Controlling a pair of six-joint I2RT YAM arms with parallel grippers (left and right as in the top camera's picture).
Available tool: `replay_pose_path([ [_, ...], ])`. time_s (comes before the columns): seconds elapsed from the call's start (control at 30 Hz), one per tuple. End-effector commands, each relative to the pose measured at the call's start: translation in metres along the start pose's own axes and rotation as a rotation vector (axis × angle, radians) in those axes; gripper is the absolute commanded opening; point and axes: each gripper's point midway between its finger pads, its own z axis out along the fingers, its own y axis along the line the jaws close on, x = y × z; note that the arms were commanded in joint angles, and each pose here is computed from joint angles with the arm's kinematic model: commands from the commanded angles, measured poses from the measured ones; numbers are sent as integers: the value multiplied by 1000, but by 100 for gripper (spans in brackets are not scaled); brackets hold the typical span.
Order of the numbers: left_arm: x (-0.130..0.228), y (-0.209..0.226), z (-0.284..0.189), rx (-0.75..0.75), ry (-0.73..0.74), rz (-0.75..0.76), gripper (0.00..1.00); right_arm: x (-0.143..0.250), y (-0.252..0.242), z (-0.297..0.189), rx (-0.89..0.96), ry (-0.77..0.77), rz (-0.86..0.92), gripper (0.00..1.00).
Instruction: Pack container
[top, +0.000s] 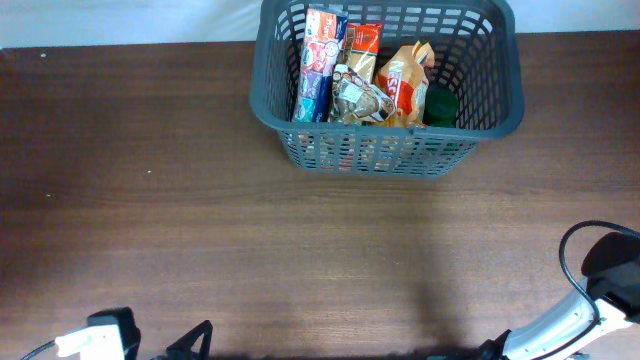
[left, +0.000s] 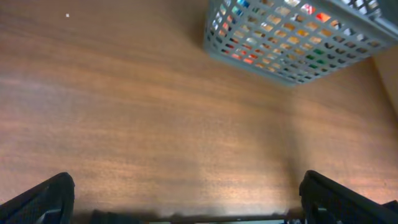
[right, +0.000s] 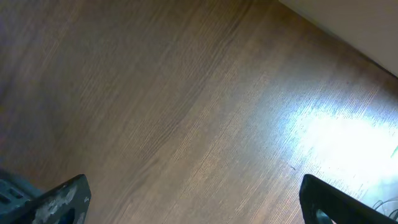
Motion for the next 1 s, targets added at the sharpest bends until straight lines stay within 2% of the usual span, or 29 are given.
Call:
replay_pose_path([
  [0.0, 2, -3, 2, 18, 13, -36, 99, 0, -1, 2, 4, 3, 10, 99],
  [0.27, -11, 0, 7, -9, -43, -24, 99, 0, -1, 2, 4, 4, 10, 99],
  [0.5, -32, -9, 51, 13, -110, 260, 99, 0, -1, 2, 4, 3, 10, 99],
  [0.73, -48, -19, 112, 63, -207, 412, 99, 0, -1, 2, 4, 4, 10, 99],
  [0.87, -43, -25, 143, 120, -240, 503, 99, 0, -1, 2, 4, 3, 10, 99],
  [0.97, -40, -18, 163, 110, -258, 515, 99, 0, -1, 2, 4, 3, 10, 99],
])
